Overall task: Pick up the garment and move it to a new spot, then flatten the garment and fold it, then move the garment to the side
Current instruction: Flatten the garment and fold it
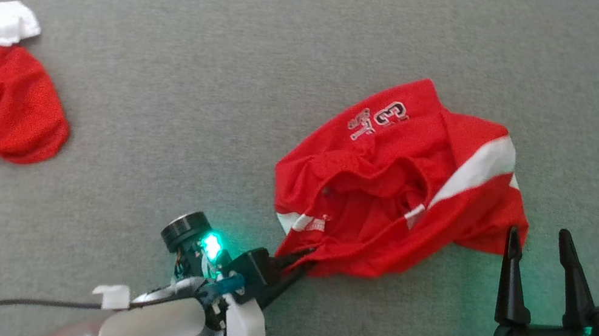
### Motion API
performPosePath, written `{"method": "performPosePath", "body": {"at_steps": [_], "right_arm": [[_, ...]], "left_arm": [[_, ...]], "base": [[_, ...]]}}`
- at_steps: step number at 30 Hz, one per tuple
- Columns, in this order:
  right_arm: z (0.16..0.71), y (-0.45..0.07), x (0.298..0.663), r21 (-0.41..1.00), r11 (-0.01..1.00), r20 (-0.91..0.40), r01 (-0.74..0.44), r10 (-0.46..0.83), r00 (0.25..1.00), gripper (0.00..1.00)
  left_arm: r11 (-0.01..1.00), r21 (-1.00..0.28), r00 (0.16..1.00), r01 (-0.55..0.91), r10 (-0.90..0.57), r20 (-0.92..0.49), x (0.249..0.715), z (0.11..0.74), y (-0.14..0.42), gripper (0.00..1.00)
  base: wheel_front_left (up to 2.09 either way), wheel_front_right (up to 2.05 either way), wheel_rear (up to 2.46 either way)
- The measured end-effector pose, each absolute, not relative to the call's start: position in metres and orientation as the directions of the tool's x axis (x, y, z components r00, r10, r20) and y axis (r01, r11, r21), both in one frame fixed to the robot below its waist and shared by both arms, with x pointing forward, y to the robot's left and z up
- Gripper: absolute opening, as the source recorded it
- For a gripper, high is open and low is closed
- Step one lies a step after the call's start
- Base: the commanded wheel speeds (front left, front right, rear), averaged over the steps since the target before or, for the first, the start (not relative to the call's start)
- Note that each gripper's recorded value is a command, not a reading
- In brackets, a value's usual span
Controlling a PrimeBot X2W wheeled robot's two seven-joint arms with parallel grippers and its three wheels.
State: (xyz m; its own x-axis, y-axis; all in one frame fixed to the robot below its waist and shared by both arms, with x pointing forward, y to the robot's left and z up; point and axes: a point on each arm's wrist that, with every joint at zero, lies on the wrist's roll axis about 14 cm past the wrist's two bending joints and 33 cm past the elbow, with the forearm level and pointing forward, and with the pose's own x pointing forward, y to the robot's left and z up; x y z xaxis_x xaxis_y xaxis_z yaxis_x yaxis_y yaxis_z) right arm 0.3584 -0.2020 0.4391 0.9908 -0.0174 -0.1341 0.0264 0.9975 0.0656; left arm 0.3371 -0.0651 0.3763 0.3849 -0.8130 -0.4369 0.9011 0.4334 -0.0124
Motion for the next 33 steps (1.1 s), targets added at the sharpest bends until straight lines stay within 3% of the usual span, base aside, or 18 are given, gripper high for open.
{"method": "performPosePath", "body": {"at_steps": [2, 3, 4, 9, 13, 22, 29, 30, 31, 32, 33], "right_arm": [[0.441, -0.197, 0.361, 0.07, 0.998, -0.124, 0.01, -0.001, 0.992, 1.0], [0.442, -0.196, 0.362, 0.071, 0.997, -0.121, 0.005, 0.004, 0.993, 1.0], [0.443, -0.195, 0.363, 0.071, 0.997, -0.118, 0.002, 0.007, 0.993, 1.0], [0.446, -0.2, 0.358, 0.062, 0.998, -0.113, 0.018, -0.011, 0.994, 1.0], [0.446, -0.208, 0.352, 0.054, 0.998, -0.118, 0.044, -0.038, 0.992, 1.0], [0.442, -0.227, 0.337, 0.046, 0.992, -0.141, 0.114, -0.107, 0.984, 1.0], [0.44, -0.237, 0.33, 0.05, 0.987, -0.153, 0.155, -0.146, 0.977, 1.0], [0.44, -0.238, 0.33, 0.049, 0.986, -0.153, 0.156, -0.147, 0.977, 1.0], [0.441, -0.238, 0.33, 0.048, 0.986, -0.151, 0.157, -0.148, 0.977, 1.0], [0.442, -0.239, 0.331, 0.048, 0.986, -0.148, 0.159, -0.15, 0.978, 1.0], [0.443, -0.24, 0.331, 0.048, 0.986, -0.145, 0.16, -0.152, 0.978, 1.0]], "left_arm": [[0.454, -0.016, 0.405, 0.891, -0.81, -0.425, 0.336, 0.382, -0.058, 0.0], [0.464, -0.035, 0.411, 0.885, -0.814, -0.41, 0.334, 0.387, -0.059, 0.96], [0.463, -0.059, 0.406, 0.884, -0.826, -0.392, 0.33, 0.392, -0.063, 1.0], [0.435, -0.15, 0.398, 0.888, -0.89, -0.223, 0.323, 0.442, -0.107, 1.0], [0.435, -0.191, 0.406, 0.88, -0.897, -0.172, 0.332, 0.459, -0.13, 1.0], [0.519, -0.164, 0.446, 0.839, -0.828, -0.34, 0.366, 0.42, -0.139, 1.0], [0.485, -0.209, 0.39, 0.849, -0.843, -0.371, 0.361, 0.406, -0.15, 1.0], [0.484, -0.209, 0.389, 0.85, -0.843, -0.371, 0.36, 0.406, -0.15, 0.8], [0.476, -0.212, 0.382, 0.853, -0.848, -0.367, 0.359, 0.406, -0.152, 0.27], [0.473, -0.213, 0.384, 0.855, -0.853, -0.353, 0.359, 0.408, -0.153, 0.0], [0.465, -0.216, 0.381, 0.859, -0.861, -0.337, 0.359, 0.411, -0.156, 0.0]], "base": [[0.0, 0.0, 0.0], [0.0, 0.0, 0.0], [0.0, 0.0, 0.0], [0.0, 0.0, 0.0], [0.0, 0.0, 0.0], [0.0, 0.0, 0.0], [0.0, 0.0, 0.0], [0.0, 0.0, 0.0], [0.0, 0.0, 0.0], [0.0, 0.0, 0.0], [0.0, 0.0, 0.0]]}}
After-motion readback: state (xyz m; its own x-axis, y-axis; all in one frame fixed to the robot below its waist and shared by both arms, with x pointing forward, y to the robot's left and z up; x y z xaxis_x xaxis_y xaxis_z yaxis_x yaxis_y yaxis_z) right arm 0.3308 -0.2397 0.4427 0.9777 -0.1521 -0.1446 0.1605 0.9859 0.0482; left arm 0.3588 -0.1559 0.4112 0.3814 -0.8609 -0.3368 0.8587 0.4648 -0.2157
